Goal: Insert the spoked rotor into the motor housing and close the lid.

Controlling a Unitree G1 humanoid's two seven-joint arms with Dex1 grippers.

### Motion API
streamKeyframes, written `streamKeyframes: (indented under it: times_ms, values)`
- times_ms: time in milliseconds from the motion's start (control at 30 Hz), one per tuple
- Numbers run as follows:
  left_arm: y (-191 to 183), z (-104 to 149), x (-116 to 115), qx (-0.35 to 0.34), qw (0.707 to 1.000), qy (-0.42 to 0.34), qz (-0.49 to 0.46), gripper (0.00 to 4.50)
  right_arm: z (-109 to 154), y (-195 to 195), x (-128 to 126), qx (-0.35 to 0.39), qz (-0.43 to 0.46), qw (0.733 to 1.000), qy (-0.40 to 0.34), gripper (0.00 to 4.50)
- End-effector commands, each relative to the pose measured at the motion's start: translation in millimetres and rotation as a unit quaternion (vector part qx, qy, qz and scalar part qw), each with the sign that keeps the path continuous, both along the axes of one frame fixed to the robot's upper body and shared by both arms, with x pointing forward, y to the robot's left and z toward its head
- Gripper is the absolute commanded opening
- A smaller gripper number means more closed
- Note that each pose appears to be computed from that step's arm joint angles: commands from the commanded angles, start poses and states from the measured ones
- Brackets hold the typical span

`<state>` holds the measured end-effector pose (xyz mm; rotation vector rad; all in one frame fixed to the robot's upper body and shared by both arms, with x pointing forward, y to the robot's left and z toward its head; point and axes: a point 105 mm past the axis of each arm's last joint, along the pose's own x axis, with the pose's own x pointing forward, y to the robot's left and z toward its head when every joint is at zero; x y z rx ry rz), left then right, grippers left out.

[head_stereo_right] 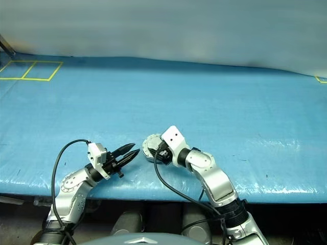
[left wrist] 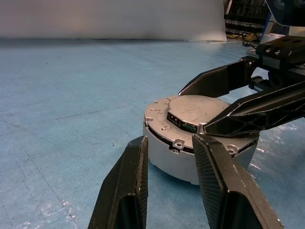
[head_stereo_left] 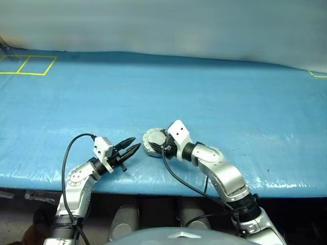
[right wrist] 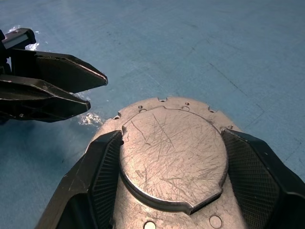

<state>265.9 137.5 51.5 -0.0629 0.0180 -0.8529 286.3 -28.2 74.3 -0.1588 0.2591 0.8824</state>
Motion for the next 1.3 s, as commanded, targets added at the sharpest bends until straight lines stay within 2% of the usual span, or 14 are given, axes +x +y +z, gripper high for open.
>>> streamKeyframes:
  times_ms: [33, 567, 733, 900, 1267, 1300]
  values:
    - [-1.1, 7.6, 1.8, 0.003, 1.000, -0.020, -0.004, 1.54, 5.0, 2.7, -1.6, 0.004, 0.000, 1.000, -0.009, 3.00]
    - [-2.1, 4.8, 1.6, 0.007, 1.000, -0.020, -0.001, 1.54, 20.0, 10.9, -0.7, 0.019, -0.003, 0.999, -0.035, 3.00]
    - [-1.4, 4.6, 1.7, 0.007, 1.000, -0.021, 0.002, 1.54, 9.3, 9.6, -2.8, -0.013, 0.007, 0.999, -0.036, 3.00]
    - [-1.8, 4.9, 1.6, 0.002, 1.000, -0.018, 0.003, 1.54, -13.8, 3.2, -3.7, -0.062, 0.007, 0.998, -0.023, 3.00]
    - [-7.1, 12.1, 6.6, -0.016, 1.000, -0.006, 0.005, 1.54, -25.6, -1.7, -1.2, -0.069, -0.005, 0.998, -0.009, 3.00]
    - [-6.9, 14.2, 8.8, -0.020, 1.000, -0.010, 0.008, 1.38, -25.5, -1.9, -1.0, -0.069, -0.006, 0.998, -0.010, 3.00]
